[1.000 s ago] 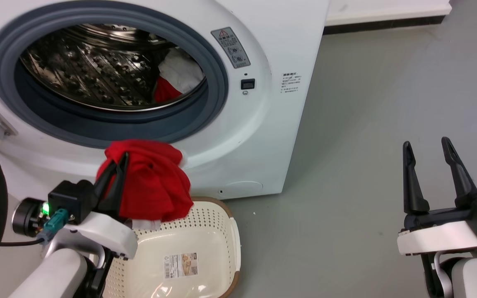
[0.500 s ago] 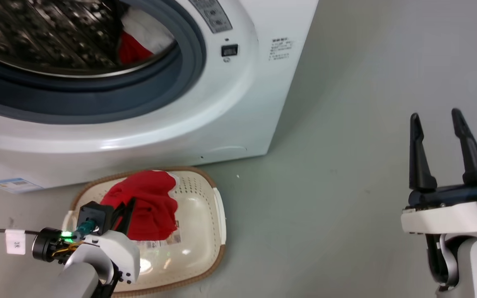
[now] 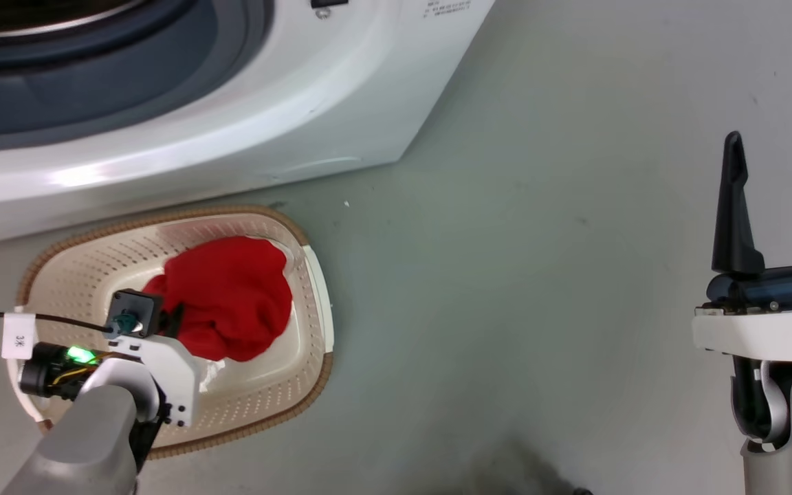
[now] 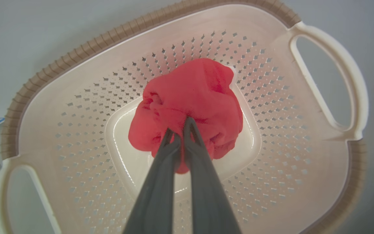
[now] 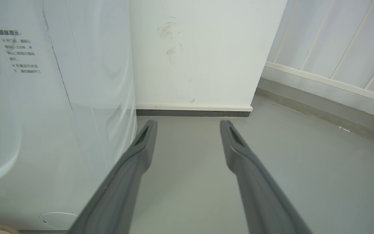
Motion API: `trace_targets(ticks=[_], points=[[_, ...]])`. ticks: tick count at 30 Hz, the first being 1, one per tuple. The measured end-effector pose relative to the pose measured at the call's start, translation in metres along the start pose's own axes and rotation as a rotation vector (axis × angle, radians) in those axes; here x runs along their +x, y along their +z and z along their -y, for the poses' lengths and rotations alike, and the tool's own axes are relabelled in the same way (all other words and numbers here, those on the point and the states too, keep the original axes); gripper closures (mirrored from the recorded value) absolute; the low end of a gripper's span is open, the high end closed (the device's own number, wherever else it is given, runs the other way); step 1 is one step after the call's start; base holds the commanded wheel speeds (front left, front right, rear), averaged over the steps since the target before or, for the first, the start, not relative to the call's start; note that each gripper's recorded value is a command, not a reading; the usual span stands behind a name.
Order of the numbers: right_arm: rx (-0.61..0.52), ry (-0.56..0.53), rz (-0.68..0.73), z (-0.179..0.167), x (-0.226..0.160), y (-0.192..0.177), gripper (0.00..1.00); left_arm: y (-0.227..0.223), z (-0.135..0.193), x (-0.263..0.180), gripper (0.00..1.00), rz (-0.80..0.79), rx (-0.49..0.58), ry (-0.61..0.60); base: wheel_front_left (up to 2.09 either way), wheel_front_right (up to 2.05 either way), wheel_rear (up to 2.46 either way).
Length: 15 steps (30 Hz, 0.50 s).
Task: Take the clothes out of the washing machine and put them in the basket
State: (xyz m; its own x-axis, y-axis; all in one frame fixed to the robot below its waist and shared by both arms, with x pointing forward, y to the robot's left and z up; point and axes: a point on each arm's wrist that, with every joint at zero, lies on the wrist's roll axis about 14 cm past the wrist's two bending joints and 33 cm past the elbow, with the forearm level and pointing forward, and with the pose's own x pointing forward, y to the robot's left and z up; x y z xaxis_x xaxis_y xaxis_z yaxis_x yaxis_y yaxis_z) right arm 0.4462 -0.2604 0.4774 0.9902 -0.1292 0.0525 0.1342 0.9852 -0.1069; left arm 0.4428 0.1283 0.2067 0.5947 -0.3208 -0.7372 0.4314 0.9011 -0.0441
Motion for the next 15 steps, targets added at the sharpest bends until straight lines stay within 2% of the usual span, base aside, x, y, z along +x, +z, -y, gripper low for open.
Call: trace_targets(ticks=[6,14,15], points=[[-0.022,-0.006,-0.064,0.002,0.007,-0.029,0.00,-0.040,-0.005,0.026,1.00,-0.133,0.006,-0.002,0.00,0.00,0.00],[-0.033,-0.003,-0.096,0.001,0.010,-0.044,0.00,-0.054,-0.004,0.035,1.00,-0.173,-0.027,0.003,0.00,0.00,0.00],[-0.035,-0.001,-0.096,0.000,0.010,-0.045,0.00,-0.055,-0.004,0.034,0.69,-0.175,-0.055,0.016,0.00,0.00,0.00]])
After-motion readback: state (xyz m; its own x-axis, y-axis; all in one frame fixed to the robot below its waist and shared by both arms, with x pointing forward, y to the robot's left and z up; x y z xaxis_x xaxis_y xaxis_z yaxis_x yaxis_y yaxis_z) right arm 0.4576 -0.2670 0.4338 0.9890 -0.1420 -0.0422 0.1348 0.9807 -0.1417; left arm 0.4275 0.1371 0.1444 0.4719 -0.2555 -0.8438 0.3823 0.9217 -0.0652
